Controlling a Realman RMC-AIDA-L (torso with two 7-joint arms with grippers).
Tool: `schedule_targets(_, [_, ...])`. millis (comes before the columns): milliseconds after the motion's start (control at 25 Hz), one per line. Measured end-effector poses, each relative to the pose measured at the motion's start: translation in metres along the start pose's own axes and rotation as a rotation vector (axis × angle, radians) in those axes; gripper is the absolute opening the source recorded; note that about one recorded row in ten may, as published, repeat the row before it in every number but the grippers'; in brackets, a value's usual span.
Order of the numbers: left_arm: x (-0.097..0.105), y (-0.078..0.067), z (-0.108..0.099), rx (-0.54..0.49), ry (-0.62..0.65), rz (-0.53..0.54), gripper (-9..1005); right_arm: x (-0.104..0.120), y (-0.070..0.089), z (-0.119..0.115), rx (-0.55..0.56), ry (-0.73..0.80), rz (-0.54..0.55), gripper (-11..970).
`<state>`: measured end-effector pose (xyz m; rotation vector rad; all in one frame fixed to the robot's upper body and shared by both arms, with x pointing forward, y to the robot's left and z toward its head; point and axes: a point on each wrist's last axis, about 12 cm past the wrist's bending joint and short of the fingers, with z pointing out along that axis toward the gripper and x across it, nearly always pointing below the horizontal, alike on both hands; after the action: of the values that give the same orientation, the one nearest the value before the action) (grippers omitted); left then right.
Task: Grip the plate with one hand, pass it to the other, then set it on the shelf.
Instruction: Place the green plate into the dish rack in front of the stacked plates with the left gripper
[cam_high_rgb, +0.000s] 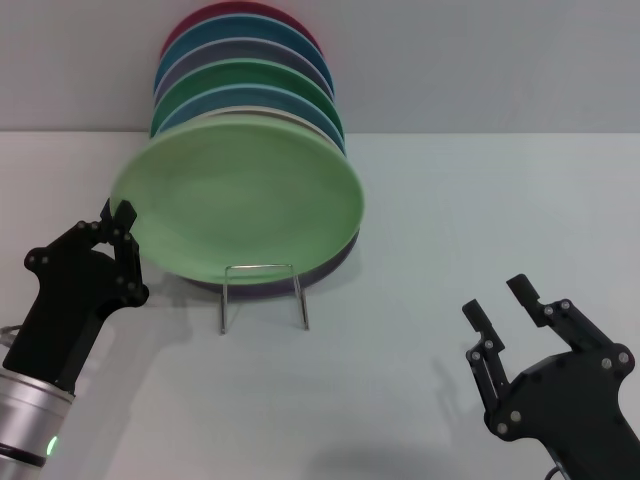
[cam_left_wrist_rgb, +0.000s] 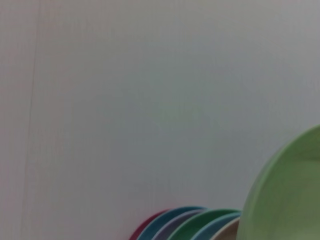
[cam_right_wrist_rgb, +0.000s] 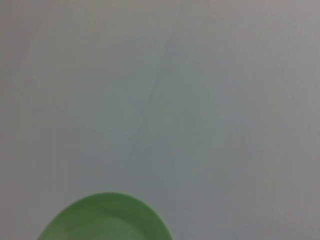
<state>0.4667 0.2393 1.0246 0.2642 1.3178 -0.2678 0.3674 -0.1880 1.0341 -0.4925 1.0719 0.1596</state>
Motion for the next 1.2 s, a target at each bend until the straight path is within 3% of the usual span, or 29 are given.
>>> schedule_targets(400, [0.006, -0.001, -0.003, 0.021, 0.048, 0.072, 76, 0.006, -0.004, 0.005, 0.006, 0.025, 0.004, 346])
schedule_targets(1200, [0.014, -0.002, -0.005, 0.065, 0.118, 0.107, 87, 0.017, -0.011, 0.013, -0.028, 0.05, 0.108, 369])
